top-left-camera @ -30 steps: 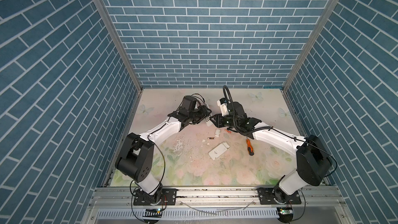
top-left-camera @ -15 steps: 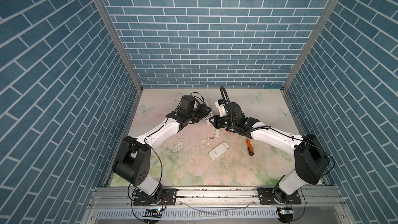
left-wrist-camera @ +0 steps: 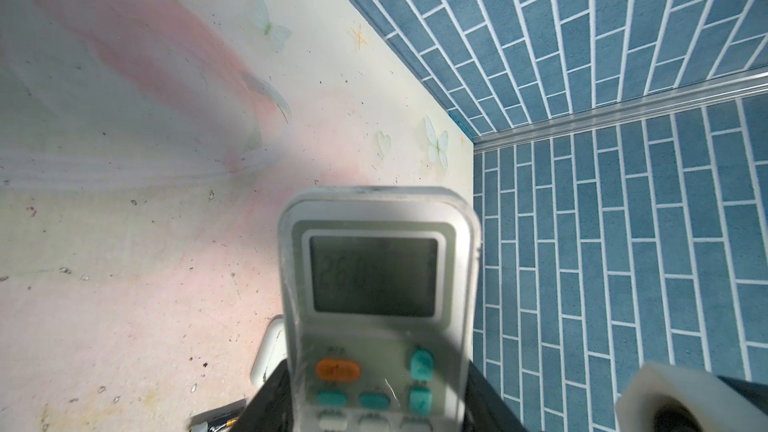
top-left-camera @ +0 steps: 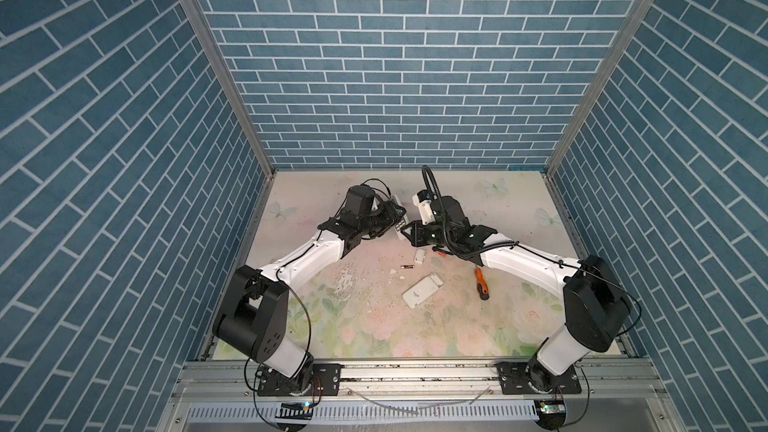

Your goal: Unload the batteries from the remote control

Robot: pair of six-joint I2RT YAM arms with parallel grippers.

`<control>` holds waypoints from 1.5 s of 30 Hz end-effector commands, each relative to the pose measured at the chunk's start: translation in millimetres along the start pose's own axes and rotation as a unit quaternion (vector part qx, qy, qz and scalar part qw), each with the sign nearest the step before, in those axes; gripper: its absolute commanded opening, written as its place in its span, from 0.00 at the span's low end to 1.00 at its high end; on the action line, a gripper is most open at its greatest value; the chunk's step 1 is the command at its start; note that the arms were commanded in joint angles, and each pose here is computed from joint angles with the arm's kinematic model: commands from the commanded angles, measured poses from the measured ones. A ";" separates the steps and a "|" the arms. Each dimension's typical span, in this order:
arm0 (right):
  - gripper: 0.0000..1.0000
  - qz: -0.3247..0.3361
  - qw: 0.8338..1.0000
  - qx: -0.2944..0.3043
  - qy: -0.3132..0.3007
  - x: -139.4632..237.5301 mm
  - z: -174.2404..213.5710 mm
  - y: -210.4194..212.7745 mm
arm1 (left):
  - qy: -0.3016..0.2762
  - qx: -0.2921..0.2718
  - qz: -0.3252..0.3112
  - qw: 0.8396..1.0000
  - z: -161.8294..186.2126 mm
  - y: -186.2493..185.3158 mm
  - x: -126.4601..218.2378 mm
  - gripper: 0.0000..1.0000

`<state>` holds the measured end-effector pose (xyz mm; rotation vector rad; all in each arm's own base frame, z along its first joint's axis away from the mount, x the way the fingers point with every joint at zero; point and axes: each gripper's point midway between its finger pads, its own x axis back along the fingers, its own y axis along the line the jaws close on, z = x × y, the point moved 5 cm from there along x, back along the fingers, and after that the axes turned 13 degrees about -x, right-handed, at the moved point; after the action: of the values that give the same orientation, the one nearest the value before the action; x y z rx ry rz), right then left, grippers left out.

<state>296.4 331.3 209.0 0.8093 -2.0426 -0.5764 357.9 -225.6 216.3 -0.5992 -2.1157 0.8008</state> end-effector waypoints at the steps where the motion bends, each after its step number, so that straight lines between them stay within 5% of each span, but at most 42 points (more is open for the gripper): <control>1: 0.00 -0.010 0.999 0.013 -0.028 0.2 -19.5 13.4 | -0.003 -0.009 0.025 1.000 0.9 -12.8 10.1 0.40; 9: 0.00 0.004 0.999 0.032 -0.010 7.5 -18.9 16.3 | -0.014 -0.025 -0.001 1.000 -4.8 -10.2 23.5 0.78; 14: 0.00 0.021 0.998 0.055 0.009 13.8 -16.7 15.6 | -0.015 -0.031 -0.033 0.999 -10.1 -2.4 33.5 0.88; 21: 0.00 0.077 0.988 0.120 0.052 31.5 -11.2 9.1 | -0.010 0.002 -0.063 0.998 -24.7 20.4 59.6 0.89; 31: 0.00 0.166 0.939 0.285 0.098 61.8 8.0 9.3 | 0.036 0.087 -0.020 0.995 -36.7 27.6 78.5 0.85; 45: 0.00 0.174 0.894 0.401 0.100 53.7 20.0 41.8 | 0.128 0.178 0.028 0.975 -12.6 31.7 58.0 0.81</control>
<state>239.1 315.0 236.7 0.8369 -2.0933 0.4837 346.7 -159.5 233.9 -0.5278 -1.7490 1.0204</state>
